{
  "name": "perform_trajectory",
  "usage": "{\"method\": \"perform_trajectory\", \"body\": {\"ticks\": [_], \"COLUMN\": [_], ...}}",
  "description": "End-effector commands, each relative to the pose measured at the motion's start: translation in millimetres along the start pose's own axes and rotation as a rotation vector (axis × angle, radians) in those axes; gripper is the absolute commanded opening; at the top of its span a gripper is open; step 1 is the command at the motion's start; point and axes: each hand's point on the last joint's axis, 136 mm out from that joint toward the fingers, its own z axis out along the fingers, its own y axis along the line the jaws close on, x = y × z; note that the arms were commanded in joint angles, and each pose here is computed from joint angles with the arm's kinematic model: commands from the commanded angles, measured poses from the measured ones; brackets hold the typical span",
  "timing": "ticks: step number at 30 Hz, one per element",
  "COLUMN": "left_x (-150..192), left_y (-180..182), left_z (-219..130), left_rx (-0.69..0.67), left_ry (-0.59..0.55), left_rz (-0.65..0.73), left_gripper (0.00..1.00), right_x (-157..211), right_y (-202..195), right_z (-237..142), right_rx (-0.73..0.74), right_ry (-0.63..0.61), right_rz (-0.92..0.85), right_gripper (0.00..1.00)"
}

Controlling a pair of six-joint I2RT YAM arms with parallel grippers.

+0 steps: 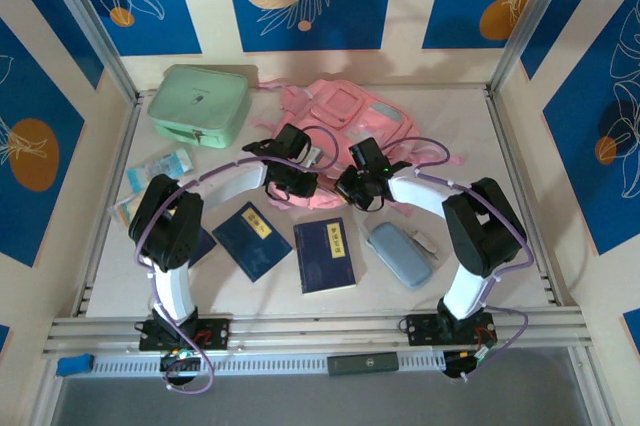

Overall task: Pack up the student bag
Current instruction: Unzip the student bag at the center of the table.

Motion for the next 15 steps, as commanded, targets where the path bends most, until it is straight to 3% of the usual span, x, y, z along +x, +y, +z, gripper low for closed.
{"method": "perform_trajectory", "body": {"ticks": [1,9,15], "left_x": [-2,37,47], "left_y": [17,32,22], "left_z": [-29,-39,-37], "left_rx": [-0.090,-0.141,-0.074], "left_ry": [-0.027,0.015,0.031], "left_rz": [0.020,0.023,0.005], "left_gripper": [0.00,0.00,0.00], "right_x": [-12,-60,-87], "right_y": [-6,-12,-10], "right_z": [-21,-52,-65], "right_rx": [0.010,-0.054,-0.045], "right_ry": [-0.024,-0.021,-0.017], "right_rz": [-0.084,-0.137,-0.188], "right_gripper": [0.00,0.00,0.00]}}
